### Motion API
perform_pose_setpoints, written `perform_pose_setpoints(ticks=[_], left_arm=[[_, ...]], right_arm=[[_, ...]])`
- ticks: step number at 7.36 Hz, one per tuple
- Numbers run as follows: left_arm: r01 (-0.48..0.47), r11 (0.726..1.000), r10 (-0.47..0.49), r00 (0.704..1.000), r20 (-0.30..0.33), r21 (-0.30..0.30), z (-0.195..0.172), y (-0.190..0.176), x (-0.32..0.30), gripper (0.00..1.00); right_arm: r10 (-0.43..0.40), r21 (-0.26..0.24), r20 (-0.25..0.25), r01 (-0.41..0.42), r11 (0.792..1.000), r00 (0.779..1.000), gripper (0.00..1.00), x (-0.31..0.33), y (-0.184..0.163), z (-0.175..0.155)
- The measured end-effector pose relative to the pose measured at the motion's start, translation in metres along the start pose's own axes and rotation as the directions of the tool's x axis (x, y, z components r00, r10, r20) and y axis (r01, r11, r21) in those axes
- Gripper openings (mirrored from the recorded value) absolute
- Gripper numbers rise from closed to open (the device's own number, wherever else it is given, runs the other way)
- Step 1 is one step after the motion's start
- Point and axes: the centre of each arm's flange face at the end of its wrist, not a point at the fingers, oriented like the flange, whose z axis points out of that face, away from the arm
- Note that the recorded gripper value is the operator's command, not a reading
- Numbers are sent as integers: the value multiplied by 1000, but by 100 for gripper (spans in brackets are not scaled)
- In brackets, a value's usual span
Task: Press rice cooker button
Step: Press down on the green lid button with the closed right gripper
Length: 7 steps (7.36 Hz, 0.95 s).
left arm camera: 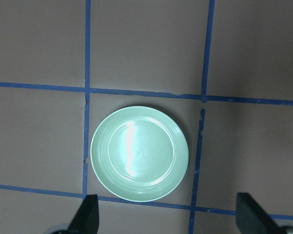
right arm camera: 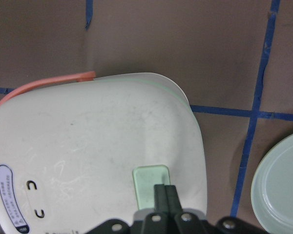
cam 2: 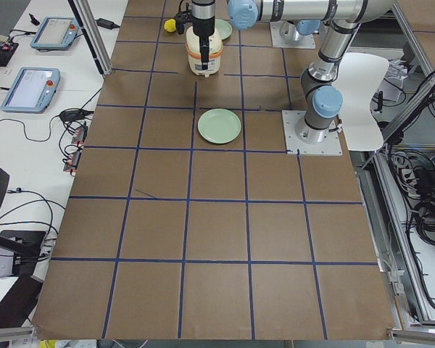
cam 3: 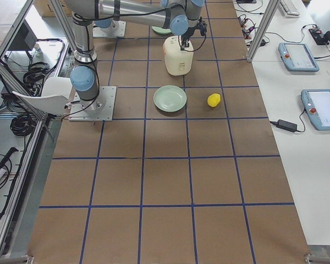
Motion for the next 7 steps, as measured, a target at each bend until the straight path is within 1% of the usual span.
perform_pose_setpoints(ticks=[7], left_arm=[[0,1000,0,1000,0,0,0,0,0,100]], right_arm=[[0,1,2,0,1000,1000,12,1,-5,10]])
